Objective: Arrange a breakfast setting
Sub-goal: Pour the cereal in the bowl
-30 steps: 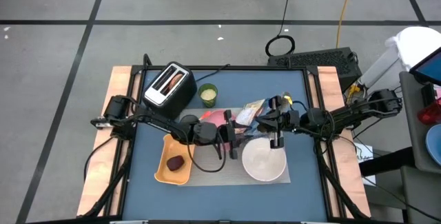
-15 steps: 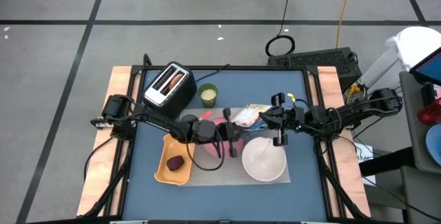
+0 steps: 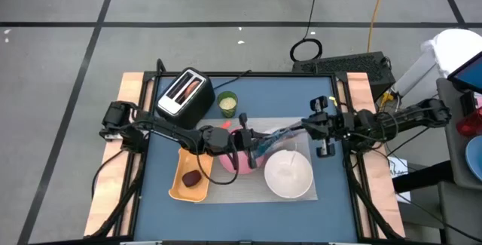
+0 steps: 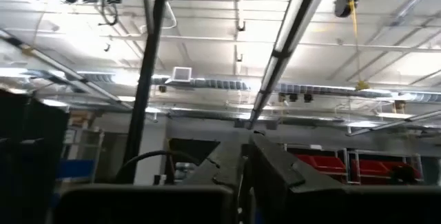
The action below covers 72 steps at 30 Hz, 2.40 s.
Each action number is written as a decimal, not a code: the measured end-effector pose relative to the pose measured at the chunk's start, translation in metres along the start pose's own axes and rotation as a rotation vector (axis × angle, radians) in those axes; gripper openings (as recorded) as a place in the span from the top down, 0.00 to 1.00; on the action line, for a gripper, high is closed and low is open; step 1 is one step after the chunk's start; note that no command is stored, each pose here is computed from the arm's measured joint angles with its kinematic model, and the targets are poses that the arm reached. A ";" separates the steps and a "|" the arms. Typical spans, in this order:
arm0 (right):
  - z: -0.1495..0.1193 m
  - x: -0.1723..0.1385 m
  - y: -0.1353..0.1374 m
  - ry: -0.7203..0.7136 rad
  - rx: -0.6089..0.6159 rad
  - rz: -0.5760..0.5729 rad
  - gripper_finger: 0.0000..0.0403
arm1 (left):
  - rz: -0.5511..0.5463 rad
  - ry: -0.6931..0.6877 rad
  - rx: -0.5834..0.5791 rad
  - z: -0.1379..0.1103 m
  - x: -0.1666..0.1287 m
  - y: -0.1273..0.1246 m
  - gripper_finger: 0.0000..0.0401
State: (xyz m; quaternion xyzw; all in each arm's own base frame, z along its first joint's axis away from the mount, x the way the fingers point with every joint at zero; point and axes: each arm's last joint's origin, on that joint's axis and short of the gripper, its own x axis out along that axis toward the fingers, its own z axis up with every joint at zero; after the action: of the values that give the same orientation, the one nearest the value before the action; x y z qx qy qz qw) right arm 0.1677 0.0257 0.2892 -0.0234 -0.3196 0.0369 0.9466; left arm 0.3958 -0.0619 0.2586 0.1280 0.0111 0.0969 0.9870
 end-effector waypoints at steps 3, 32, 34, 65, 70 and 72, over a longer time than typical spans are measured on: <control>0.008 -0.004 -0.001 0.006 0.000 0.021 0.82 | -0.003 0.014 0.003 0.012 -0.008 0.005 0.98; 0.030 0.020 -0.008 0.524 -0.162 -0.081 0.30 | -0.047 0.093 -0.034 0.073 -0.071 0.040 0.99; 0.032 0.031 -0.007 0.583 -0.162 -0.069 0.30 | -0.047 0.094 -0.036 0.073 -0.071 0.040 0.99; -0.004 0.062 -0.004 0.749 -0.301 0.001 0.97 | -0.053 0.099 -0.025 0.073 -0.072 0.037 0.99; -0.004 0.063 -0.004 0.742 -0.301 0.001 0.99 | -0.052 0.095 -0.031 0.074 -0.072 0.037 0.95; -0.004 0.063 -0.004 0.740 -0.302 0.002 0.99 | -0.052 0.087 -0.038 0.075 -0.072 0.038 0.94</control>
State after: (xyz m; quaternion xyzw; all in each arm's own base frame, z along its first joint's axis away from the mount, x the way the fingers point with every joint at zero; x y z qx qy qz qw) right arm 0.2203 0.0274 0.3243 -0.1741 0.0410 -0.0207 0.9837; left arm 0.3217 -0.0589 0.3406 0.1046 0.0554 0.0772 0.9900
